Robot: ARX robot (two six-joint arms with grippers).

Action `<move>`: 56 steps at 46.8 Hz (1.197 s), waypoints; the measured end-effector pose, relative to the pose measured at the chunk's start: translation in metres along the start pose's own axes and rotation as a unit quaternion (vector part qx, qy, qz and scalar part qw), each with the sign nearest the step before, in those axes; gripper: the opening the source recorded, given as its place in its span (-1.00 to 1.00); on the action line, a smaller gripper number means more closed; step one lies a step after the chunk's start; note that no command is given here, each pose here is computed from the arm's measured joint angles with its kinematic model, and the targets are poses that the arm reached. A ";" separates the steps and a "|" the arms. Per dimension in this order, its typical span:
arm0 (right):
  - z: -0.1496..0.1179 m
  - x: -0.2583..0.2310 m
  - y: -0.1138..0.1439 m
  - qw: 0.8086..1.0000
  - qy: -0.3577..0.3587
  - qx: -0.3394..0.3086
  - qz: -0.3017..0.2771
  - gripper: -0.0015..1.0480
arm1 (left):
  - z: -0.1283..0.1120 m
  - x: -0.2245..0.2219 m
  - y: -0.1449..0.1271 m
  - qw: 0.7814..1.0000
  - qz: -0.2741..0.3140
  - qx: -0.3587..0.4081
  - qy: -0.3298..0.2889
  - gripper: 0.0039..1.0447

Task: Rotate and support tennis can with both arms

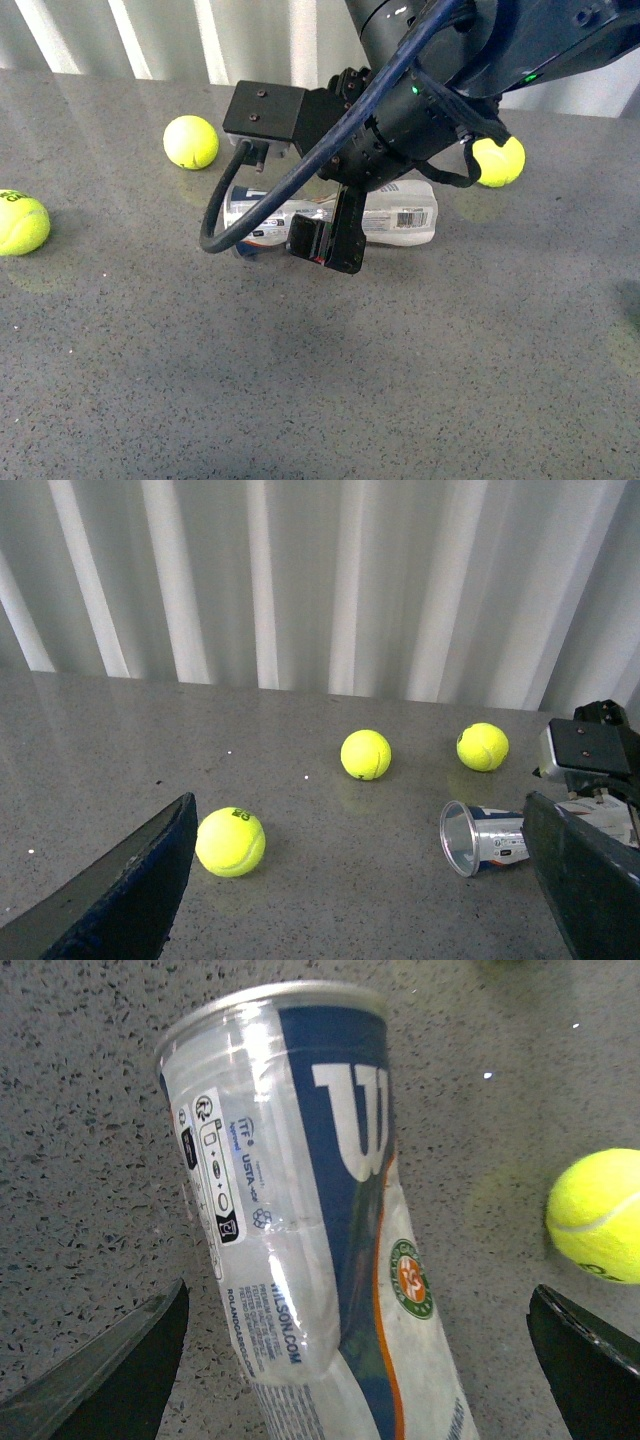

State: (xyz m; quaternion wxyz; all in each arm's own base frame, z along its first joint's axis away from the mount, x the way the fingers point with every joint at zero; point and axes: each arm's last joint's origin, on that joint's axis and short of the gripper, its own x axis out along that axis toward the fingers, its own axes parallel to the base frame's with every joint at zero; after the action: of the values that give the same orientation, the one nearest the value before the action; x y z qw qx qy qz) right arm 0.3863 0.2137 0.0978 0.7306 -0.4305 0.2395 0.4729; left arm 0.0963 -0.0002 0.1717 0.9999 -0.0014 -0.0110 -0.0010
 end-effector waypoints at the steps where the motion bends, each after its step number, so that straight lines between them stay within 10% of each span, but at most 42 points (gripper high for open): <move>1: 0.001 -0.002 0.000 1.000 -0.001 0.000 -0.001 0.88 | 0.000 0.000 0.000 1.000 0.000 0.000 0.000 0.87; 10: 0.007 -0.029 0.003 0.999 -0.031 0.041 -0.014 0.86 | 0.000 0.000 0.000 1.000 0.000 0.000 0.000 0.87; 18: 0.005 -0.079 -0.005 0.976 -0.045 0.159 -0.140 0.86 | 0.000 0.000 0.000 1.000 0.000 0.000 0.000 0.87; 32: -0.049 -0.175 0.004 0.799 -0.046 0.447 -0.399 0.86 | 0.000 0.000 0.000 1.000 0.001 0.000 0.000 0.87; 40: -0.047 -0.184 0.005 0.777 -0.082 0.478 -0.402 0.85 | 0.000 0.000 0.000 1.000 -0.001 0.000 0.000 0.87; 48: -0.074 -0.197 0.041 0.740 -0.236 0.432 -0.458 0.16 | 0.000 0.000 0.000 1.000 0.002 0.000 -0.001 0.87; 56: -0.100 -0.222 0.075 0.731 -0.234 0.435 -0.472 -0.55 | 0.000 0.000 0.000 1.000 0.000 0.000 -0.001 0.87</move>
State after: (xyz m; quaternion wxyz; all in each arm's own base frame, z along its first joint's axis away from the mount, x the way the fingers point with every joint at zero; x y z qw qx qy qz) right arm 0.2278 0.0340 0.1836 1.0000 0.0006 0.0067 -0.0027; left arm 0.0962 -0.0002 0.1718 0.9999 -0.0014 -0.0119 -0.0010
